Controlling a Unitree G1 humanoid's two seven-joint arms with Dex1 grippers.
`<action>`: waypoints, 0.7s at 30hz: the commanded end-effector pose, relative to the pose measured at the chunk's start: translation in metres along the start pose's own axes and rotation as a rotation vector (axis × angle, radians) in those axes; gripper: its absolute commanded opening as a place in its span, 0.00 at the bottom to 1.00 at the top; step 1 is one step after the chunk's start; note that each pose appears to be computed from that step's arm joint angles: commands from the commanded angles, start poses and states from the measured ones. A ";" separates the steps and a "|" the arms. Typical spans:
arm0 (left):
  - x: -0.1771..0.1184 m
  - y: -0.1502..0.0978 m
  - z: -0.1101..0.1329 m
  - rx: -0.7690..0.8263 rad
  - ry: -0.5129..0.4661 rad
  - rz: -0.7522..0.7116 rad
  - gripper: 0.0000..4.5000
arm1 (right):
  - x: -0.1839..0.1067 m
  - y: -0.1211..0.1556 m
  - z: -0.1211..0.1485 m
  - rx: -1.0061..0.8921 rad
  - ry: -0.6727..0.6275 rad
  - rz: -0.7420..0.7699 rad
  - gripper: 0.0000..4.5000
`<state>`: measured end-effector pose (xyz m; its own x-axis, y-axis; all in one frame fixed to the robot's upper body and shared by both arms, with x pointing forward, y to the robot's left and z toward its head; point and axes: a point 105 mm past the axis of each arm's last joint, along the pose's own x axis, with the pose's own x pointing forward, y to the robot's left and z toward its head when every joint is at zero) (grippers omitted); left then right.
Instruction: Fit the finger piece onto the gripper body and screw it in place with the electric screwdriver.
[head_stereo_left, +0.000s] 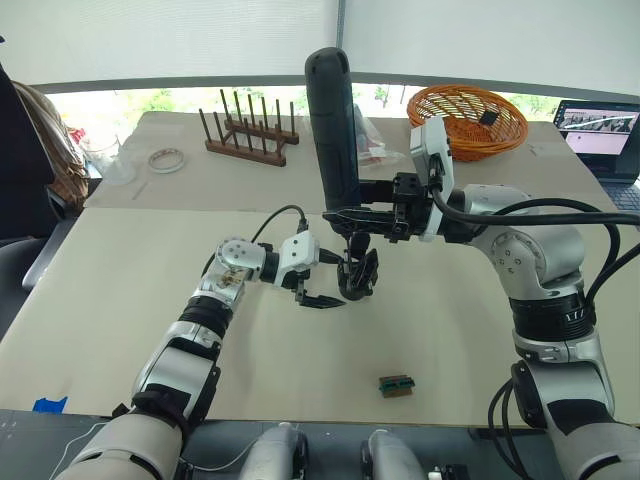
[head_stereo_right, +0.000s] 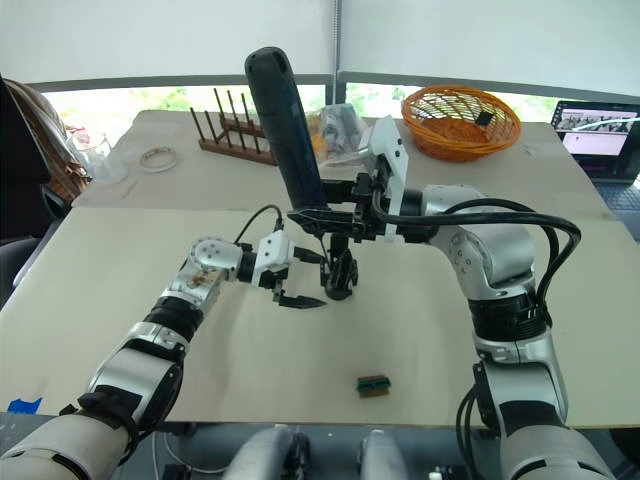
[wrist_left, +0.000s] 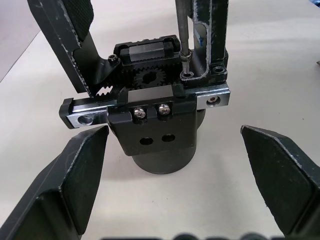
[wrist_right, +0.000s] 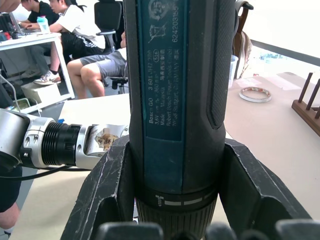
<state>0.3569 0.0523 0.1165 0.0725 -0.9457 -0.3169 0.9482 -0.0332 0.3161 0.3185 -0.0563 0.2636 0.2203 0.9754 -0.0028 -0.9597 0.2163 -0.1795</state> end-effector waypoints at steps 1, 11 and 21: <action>-0.001 0.006 0.012 0.047 -0.009 0.000 1.00 | -0.003 0.001 0.017 -0.065 -0.055 -0.001 0.43; 0.000 0.006 0.012 0.047 -0.009 0.001 1.00 | -0.004 0.002 0.013 -0.060 -0.049 -0.002 0.43; -0.001 0.006 0.012 0.045 -0.008 0.003 1.00 | -0.004 0.000 0.011 -0.065 -0.046 -0.010 0.43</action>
<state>0.3569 0.0523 0.1166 0.0726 -0.9457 -0.3169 0.9481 -0.0332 0.3162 0.3206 -0.0588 0.2577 0.2331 0.9724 -0.0098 -0.9576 0.2277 -0.1763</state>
